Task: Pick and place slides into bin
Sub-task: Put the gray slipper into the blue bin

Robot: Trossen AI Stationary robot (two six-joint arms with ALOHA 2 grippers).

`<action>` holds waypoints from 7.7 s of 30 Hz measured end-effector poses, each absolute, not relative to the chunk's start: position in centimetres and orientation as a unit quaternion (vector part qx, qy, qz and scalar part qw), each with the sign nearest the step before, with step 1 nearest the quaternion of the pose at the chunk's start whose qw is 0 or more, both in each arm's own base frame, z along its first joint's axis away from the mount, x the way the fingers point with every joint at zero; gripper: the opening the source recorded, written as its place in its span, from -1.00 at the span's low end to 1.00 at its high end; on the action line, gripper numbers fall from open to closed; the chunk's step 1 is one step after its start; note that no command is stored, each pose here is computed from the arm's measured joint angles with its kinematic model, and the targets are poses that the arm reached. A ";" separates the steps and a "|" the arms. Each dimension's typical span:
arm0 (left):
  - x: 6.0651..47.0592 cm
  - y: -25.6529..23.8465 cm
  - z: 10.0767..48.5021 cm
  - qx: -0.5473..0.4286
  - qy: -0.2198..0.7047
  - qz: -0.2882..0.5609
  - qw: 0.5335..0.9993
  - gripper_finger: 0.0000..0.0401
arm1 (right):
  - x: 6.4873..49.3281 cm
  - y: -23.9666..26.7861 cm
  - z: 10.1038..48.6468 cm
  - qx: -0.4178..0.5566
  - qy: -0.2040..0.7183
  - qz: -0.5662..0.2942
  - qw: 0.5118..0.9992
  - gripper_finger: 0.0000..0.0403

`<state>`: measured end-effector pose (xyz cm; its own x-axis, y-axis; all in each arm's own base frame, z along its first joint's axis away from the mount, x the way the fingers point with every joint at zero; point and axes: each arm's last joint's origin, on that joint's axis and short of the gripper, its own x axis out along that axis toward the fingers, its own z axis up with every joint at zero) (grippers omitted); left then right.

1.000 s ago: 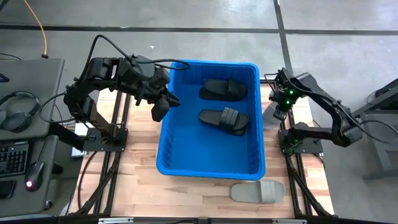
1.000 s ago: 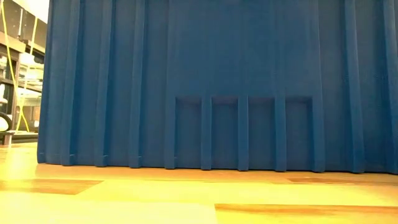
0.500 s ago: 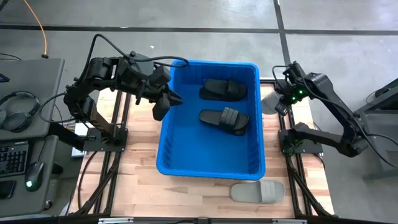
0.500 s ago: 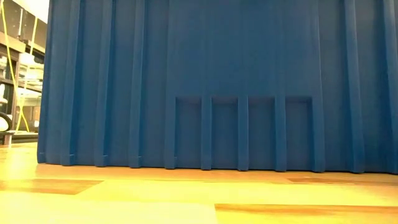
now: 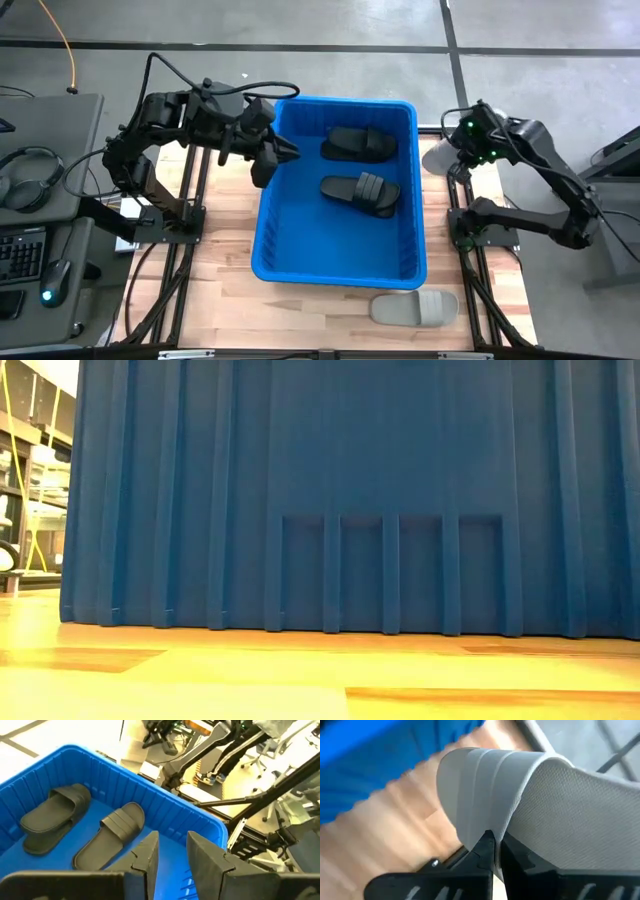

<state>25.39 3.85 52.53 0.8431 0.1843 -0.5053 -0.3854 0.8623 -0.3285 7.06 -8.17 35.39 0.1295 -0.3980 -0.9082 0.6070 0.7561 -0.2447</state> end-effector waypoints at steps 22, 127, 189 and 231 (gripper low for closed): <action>27.2 5.4 52.6 -0.234 0.177 0.222 0.930 -0.54 | 8.5 -6.0 44.9 0.005 0.374 -0.364 0.853 -1.00; 35.4 7.8 46.7 -0.282 0.281 0.101 0.912 -0.50 | 30.1 7.6 45.7 -0.298 0.457 0.025 0.838 -1.00; 20.9 5.5 62.7 -0.088 -0.222 0.062 0.969 -0.75 | 17.4 4.3 61.0 0.010 -0.084 -0.043 0.995 0.33; 23.2 3.1 62.9 0.065 -0.259 -0.040 0.963 -0.74 | 26.9 4.2 60.4 -0.014 -0.177 -0.006 0.984 -0.73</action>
